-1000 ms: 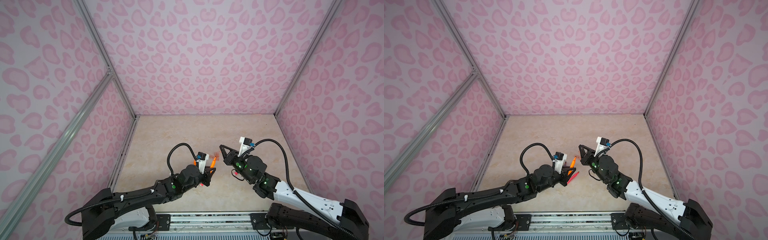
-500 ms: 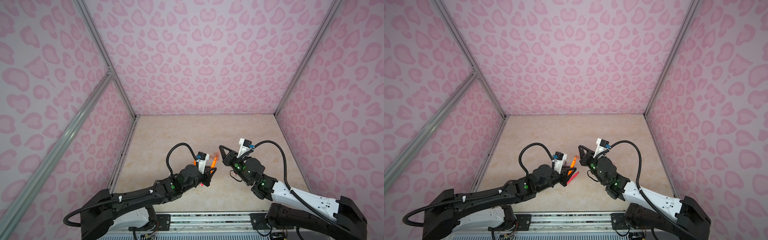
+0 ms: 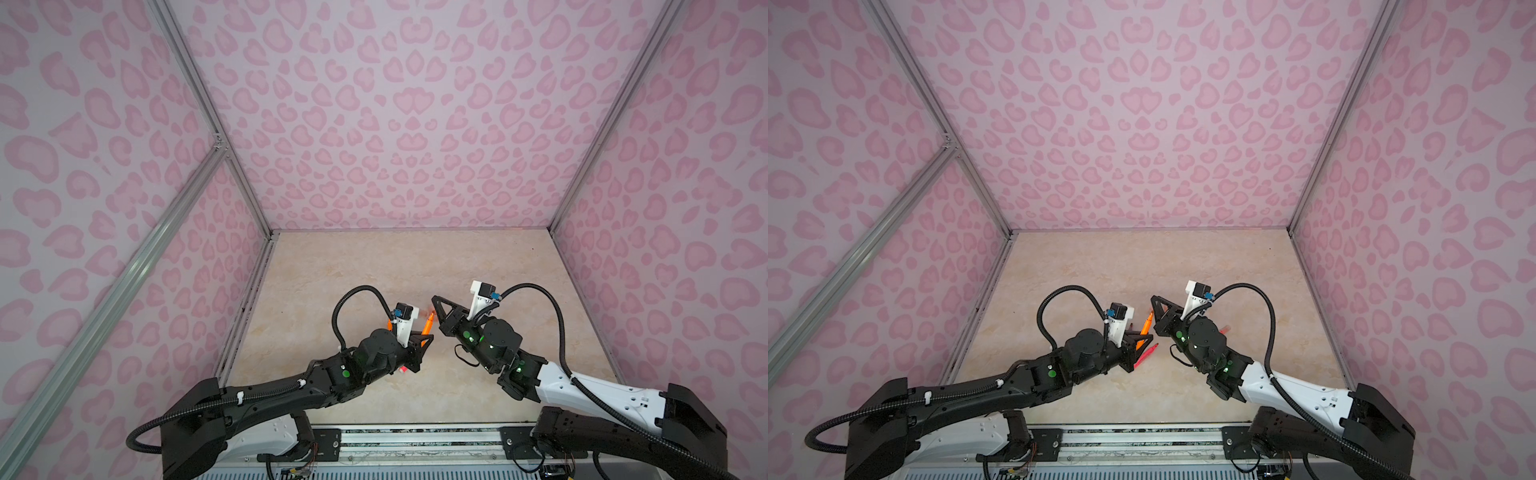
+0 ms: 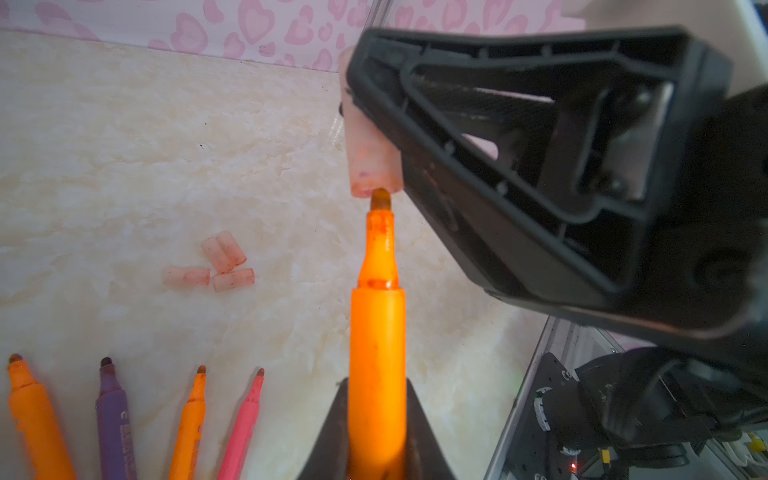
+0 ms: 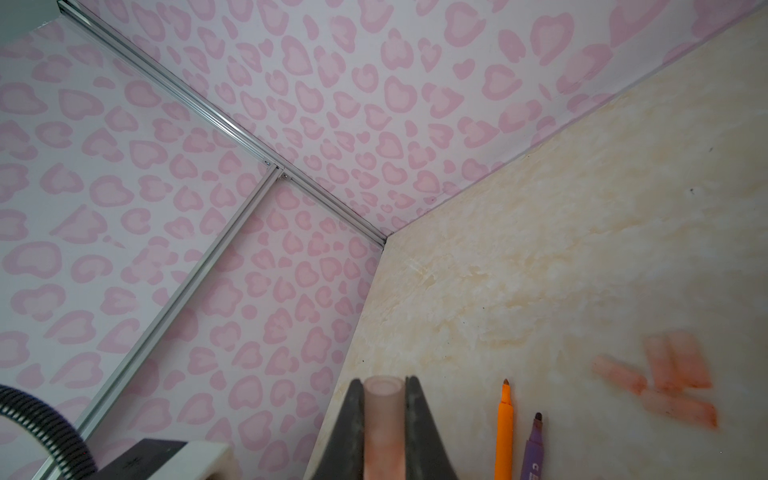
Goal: Insert the pens into the pen caps
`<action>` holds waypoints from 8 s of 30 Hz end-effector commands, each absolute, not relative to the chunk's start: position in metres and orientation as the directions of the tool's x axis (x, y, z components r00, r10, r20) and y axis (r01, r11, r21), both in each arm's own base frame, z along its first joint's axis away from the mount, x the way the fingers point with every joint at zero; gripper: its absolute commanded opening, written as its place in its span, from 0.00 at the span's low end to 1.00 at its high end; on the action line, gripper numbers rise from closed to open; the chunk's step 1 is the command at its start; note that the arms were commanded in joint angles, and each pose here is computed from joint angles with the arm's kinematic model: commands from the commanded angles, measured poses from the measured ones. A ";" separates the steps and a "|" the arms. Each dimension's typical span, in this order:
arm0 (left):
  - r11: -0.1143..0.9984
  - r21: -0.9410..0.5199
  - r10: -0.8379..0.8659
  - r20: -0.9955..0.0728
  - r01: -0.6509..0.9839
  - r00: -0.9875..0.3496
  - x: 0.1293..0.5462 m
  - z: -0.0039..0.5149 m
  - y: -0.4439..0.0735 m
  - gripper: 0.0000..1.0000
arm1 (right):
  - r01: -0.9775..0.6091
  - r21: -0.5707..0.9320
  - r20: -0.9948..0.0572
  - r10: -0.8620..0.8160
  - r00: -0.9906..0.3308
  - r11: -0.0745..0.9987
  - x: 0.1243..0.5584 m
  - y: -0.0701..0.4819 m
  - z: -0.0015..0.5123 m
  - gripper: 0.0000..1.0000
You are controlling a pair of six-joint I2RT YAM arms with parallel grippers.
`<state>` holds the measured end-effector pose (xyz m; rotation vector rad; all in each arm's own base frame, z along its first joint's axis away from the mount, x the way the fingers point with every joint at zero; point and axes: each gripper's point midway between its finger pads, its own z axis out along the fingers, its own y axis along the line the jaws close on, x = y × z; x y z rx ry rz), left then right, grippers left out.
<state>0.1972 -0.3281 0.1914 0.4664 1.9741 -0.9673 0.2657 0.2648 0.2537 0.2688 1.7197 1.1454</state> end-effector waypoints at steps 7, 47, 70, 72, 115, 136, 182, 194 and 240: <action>0.609 -0.458 -0.087 -0.850 0.647 -0.519 0.201 0.213 -0.331 0.03 | -0.347 0.803 -0.596 0.660 -0.457 0.485 0.259 0.265 0.258 0.00; 0.494 -0.507 -0.211 -0.858 0.706 -0.469 0.184 0.272 -0.308 0.03 | -0.535 0.752 -0.629 0.664 -0.405 0.386 0.202 0.256 0.289 0.35; 0.455 -0.328 -0.065 -0.939 0.828 -0.336 0.167 0.269 -0.310 0.03 | -0.476 0.691 -0.714 0.619 -0.327 0.544 0.217 0.235 0.333 0.72; 0.444 -0.320 -0.056 -0.942 0.837 -0.331 0.164 0.269 -0.312 0.03 | -0.465 0.688 -0.720 0.605 -0.340 0.557 0.221 0.241 0.330 0.62; 0.754 -0.125 -0.036 -0.988 0.645 -0.149 0.237 0.323 -0.313 0.04 | -0.327 0.695 -0.701 0.500 -0.509 0.640 0.231 0.290 0.265 0.00; 0.644 -0.169 -0.106 -0.986 0.747 -0.131 0.253 0.364 -0.312 0.03 | -0.322 0.690 -0.683 0.437 -0.585 0.648 0.214 0.315 0.249 0.00; 0.357 -0.217 -0.005 -0.973 0.908 -0.230 0.168 0.295 -0.358 0.04 | -0.461 0.619 -0.785 0.477 -0.396 0.636 0.201 0.264 0.313 0.41; 0.530 -0.247 0.041 -0.948 0.811 -0.316 0.193 0.258 -0.343 0.69 | -0.259 0.634 -0.758 0.517 -0.398 0.729 0.240 0.228 0.279 0.00; 0.815 -0.126 0.351 -0.670 0.566 -0.654 0.184 0.080 -0.295 0.73 | 0.357 0.511 -0.406 0.586 -0.701 0.782 0.328 0.104 0.021 0.23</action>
